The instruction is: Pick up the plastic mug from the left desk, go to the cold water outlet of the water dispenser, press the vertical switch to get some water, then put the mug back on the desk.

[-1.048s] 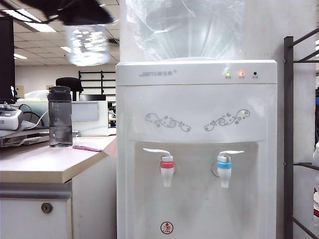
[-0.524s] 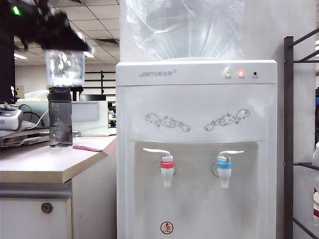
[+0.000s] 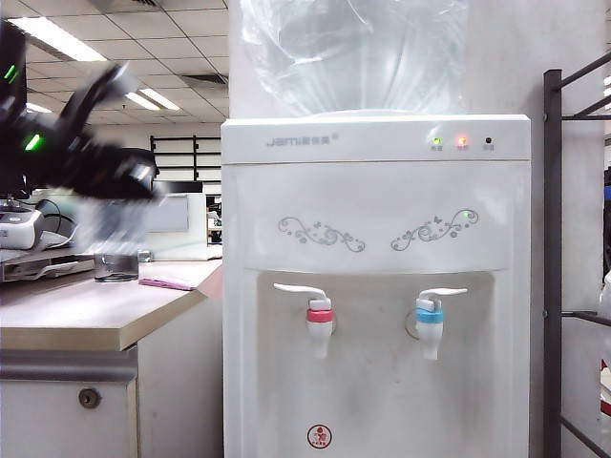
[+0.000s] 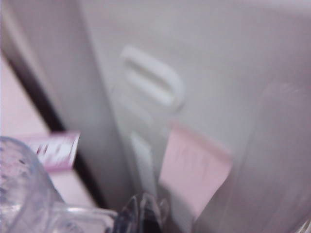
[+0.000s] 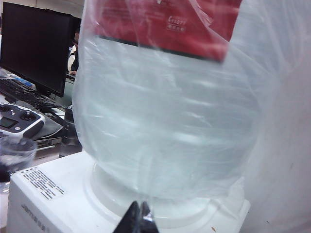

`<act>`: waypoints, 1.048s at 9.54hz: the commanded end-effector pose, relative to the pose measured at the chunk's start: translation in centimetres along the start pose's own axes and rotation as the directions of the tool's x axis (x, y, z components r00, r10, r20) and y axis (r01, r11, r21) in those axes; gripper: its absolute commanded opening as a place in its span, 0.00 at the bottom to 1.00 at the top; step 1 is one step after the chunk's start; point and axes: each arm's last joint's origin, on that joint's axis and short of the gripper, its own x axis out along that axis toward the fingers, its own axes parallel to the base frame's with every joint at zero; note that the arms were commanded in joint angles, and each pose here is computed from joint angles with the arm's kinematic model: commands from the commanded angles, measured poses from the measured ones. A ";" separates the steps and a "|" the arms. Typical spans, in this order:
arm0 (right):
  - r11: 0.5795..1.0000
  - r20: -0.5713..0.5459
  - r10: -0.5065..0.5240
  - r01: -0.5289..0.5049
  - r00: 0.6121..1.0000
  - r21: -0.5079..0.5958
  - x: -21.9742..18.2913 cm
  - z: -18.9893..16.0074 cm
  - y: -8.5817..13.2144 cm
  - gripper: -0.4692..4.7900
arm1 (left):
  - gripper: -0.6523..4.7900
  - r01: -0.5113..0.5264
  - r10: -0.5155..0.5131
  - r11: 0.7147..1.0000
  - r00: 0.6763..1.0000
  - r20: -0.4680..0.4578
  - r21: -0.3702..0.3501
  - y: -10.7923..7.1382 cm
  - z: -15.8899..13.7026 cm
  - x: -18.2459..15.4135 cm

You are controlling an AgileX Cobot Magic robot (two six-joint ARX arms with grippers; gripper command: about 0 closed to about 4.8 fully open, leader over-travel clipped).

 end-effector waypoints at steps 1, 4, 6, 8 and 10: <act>1.000 0.014 0.001 -0.001 1.000 -0.001 -0.1 0.3 0.0 0.09 | 0.11 -0.112 0.114 0.993 0.989 0.092 -0.022 3.1 -3.6 -1.0; 1.000 -0.010 0.004 -0.004 1.000 0.009 -0.1 0.0 0.0 0.09 | 0.11 -0.101 0.105 0.994 0.990 0.096 -0.047 3.1 -7.4 0.8; 1.000 -0.010 0.004 -0.004 1.000 0.009 -0.1 0.0 0.0 0.09 | 0.11 -0.096 0.100 0.994 0.991 0.086 -0.055 3.0 -8.4 1.2; 1.000 -0.010 0.008 -0.008 1.000 0.009 -0.1 0.0 0.0 0.09 | 0.11 -0.089 0.094 0.994 0.992 0.084 -0.056 2.8 -8.7 1.4; 1.000 -0.010 0.008 -0.008 1.000 0.009 -0.1 0.0 0.0 0.09 | 0.11 -0.088 0.092 0.994 0.992 0.081 -0.059 2.8 -8.8 1.4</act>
